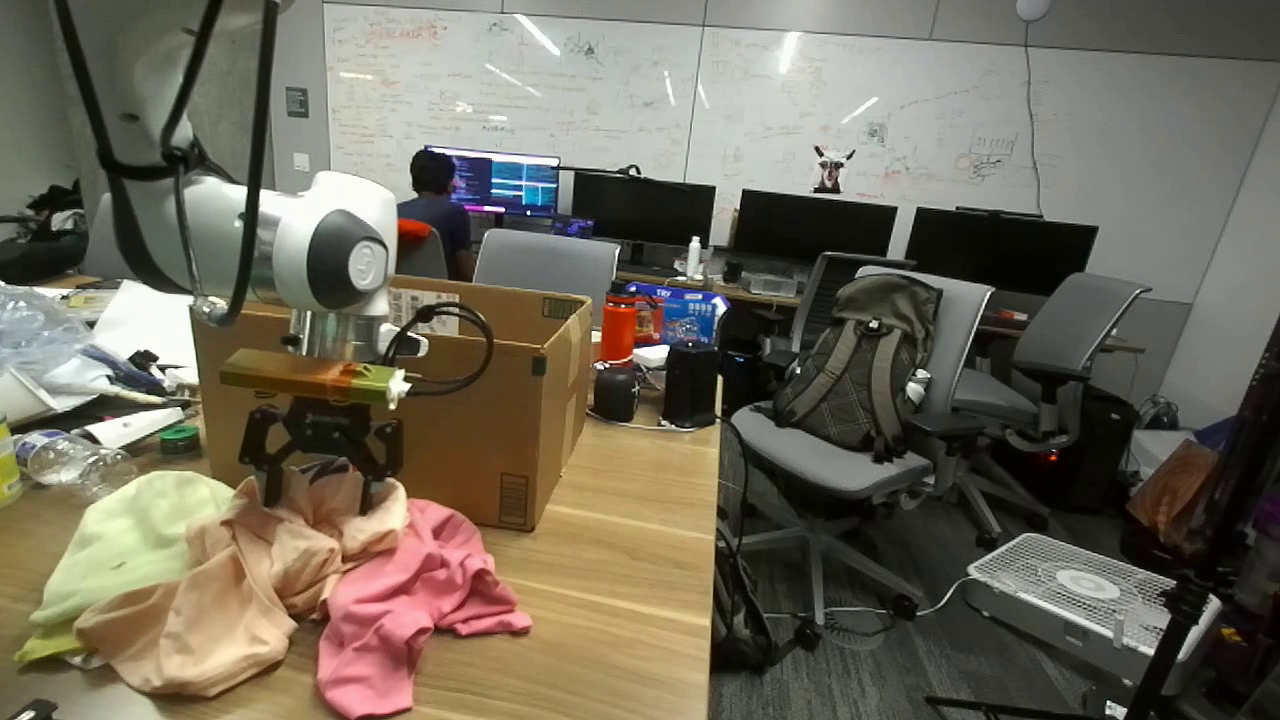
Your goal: Put two of the cloths into the box.
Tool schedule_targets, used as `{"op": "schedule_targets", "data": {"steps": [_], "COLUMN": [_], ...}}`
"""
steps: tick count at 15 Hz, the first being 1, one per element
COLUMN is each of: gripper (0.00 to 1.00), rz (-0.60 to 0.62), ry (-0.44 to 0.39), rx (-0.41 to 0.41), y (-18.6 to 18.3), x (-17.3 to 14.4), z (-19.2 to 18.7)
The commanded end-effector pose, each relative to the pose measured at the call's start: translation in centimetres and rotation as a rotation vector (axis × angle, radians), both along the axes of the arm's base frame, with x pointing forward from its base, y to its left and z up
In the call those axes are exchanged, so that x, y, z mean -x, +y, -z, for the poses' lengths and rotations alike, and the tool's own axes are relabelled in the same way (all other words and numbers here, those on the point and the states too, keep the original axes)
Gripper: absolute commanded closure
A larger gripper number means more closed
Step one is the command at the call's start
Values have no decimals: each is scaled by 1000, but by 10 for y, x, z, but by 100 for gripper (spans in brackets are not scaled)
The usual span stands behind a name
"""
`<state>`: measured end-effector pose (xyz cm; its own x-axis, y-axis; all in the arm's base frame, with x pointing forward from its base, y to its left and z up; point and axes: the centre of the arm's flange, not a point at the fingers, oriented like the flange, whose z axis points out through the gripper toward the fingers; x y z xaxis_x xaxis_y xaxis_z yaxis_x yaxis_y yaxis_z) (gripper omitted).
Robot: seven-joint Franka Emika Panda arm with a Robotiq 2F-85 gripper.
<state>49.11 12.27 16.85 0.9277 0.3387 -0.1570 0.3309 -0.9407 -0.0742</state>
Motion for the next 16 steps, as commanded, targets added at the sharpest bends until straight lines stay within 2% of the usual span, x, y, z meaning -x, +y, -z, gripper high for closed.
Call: {"op": "schedule_targets", "data": {"steps": [1,8,9,10,12,16], "gripper": [0,0,4,26,30,63], "rz": [2,31,33,35,34,39], "ry": [7,61,62,60,55,36], "rx": [19,33,33,33,29,25], "y": [-1,-10,-10,-11,-11,-12], "x": [-2,9,9,9,9,8], "z": [17,37,36,35,32,23]}}
